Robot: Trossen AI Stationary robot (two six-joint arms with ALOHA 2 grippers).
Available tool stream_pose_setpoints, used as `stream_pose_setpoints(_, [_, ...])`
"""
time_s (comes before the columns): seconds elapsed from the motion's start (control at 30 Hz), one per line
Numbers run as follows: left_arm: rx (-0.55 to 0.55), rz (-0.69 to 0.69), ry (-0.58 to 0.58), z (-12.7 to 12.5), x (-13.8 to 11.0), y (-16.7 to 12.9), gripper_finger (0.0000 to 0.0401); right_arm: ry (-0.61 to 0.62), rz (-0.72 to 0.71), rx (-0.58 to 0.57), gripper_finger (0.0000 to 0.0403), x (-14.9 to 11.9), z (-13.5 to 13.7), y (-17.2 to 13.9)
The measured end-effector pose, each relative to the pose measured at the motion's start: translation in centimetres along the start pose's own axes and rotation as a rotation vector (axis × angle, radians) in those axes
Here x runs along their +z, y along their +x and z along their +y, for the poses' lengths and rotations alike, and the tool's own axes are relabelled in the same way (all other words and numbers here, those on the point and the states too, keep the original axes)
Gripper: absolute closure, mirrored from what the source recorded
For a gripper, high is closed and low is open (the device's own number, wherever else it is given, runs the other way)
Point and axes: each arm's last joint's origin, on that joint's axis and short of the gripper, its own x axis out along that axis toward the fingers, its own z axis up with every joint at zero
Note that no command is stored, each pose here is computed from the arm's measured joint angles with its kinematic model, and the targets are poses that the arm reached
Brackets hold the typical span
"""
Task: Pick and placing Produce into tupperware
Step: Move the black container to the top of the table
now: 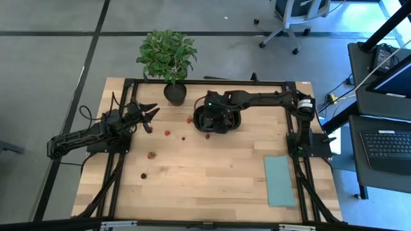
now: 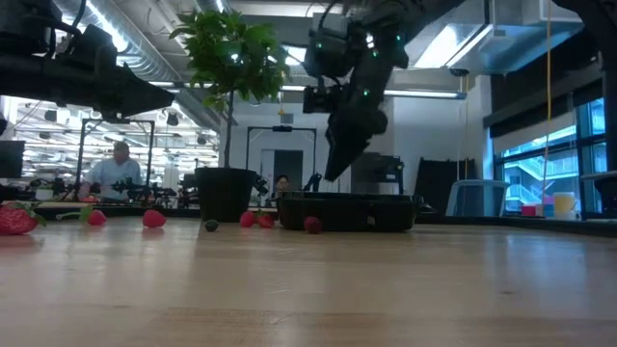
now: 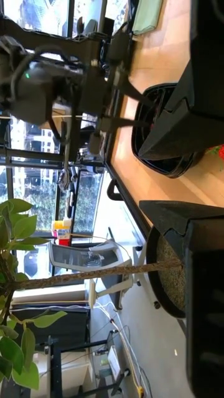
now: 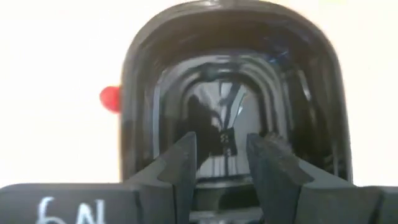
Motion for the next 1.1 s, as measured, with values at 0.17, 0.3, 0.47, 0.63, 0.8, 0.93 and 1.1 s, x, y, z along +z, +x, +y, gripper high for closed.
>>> stream_pose_setpoints(0.17, [0.0,0.0,-0.005,0.0,0.0,0.0,0.0291,-0.022,0.097,0.046,0.026,0.0,1.7,-0.8])
stream_pose_setpoints(0.3, [0.0,0.0,-0.019,0.0,0.0,0.0,0.0291,-0.026,0.18,0.079,0.026,-0.6,3.3,-0.7])
stream_pose_setpoints(0.47, [0.0,0.0,-0.025,0.0,0.0,0.0,0.0291,-0.101,0.221,-0.037,0.026,-0.6,5.0,-0.3])
stream_pose_setpoints(0.63, [0.0,0.0,-0.027,0.0,0.0,0.0,0.0291,-0.141,0.202,-0.056,0.026,-0.3,6.2,-0.2])
stream_pose_setpoints(0.8, [0.0,0.001,-0.027,0.0,0.0,0.0,0.0291,-0.151,0.152,-0.065,0.026,0.3,6.6,-0.2])
stream_pose_setpoints(0.93, [0.0,0.0,-0.03,0.0,0.0,0.0,0.0291,-0.148,0.141,-0.064,0.026,0.4,6.5,-0.1])
stream_pose_setpoints(1.1, [0.0,0.0,-0.031,0.0,0.0,0.0,0.0291,-0.143,0.131,-0.025,0.026,0.4,6.7,-0.1])
